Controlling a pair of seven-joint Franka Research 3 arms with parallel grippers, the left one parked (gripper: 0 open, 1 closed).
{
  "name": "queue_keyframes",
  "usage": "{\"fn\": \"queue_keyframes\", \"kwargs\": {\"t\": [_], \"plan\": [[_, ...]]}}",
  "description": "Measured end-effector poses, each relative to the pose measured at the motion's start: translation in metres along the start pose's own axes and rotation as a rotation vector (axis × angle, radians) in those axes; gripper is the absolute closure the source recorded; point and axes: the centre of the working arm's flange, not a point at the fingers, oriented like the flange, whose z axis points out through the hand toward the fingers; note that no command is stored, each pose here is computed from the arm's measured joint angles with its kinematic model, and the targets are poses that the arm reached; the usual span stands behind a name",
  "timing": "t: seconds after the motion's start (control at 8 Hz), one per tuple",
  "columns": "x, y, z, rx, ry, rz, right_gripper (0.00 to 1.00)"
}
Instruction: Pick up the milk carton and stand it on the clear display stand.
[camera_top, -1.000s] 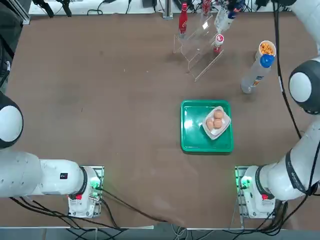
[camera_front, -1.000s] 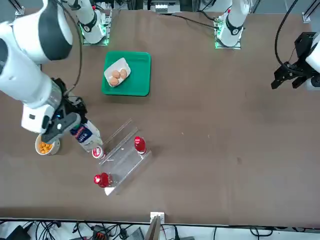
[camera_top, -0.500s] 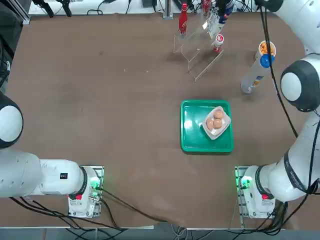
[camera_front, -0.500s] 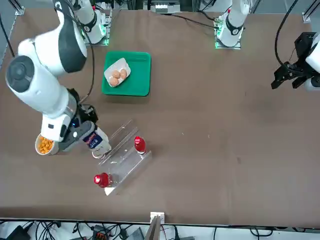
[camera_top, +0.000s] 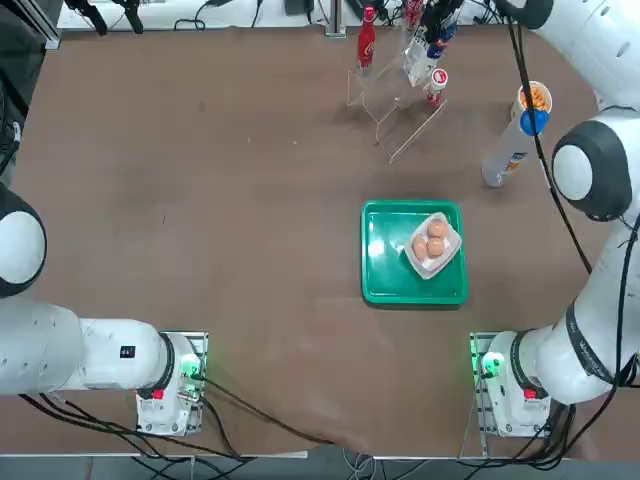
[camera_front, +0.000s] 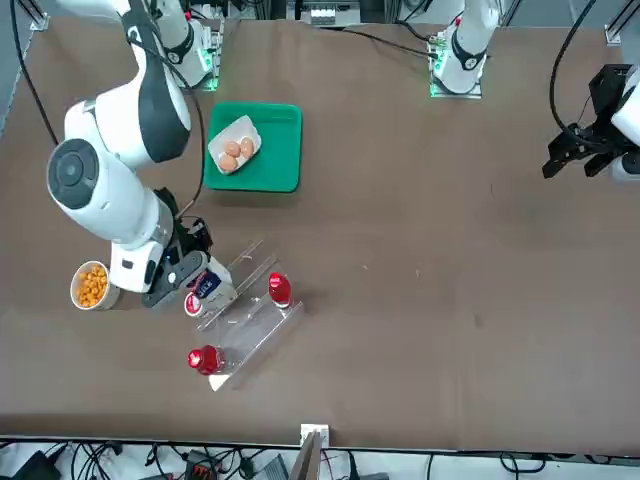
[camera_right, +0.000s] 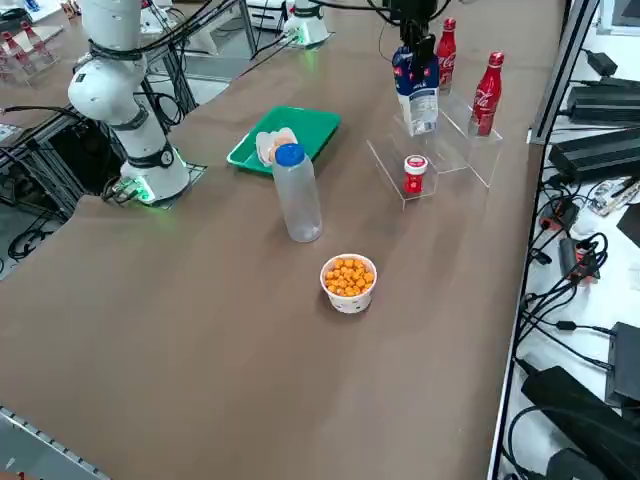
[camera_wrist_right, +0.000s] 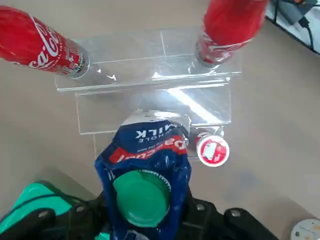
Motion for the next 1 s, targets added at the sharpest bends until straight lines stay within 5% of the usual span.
{"fn": "queue_keyframes", "kwargs": {"t": [1.0], "plan": [[0.018, -0.018, 0.044, 0.005, -0.01, -0.03, 0.55]]}}
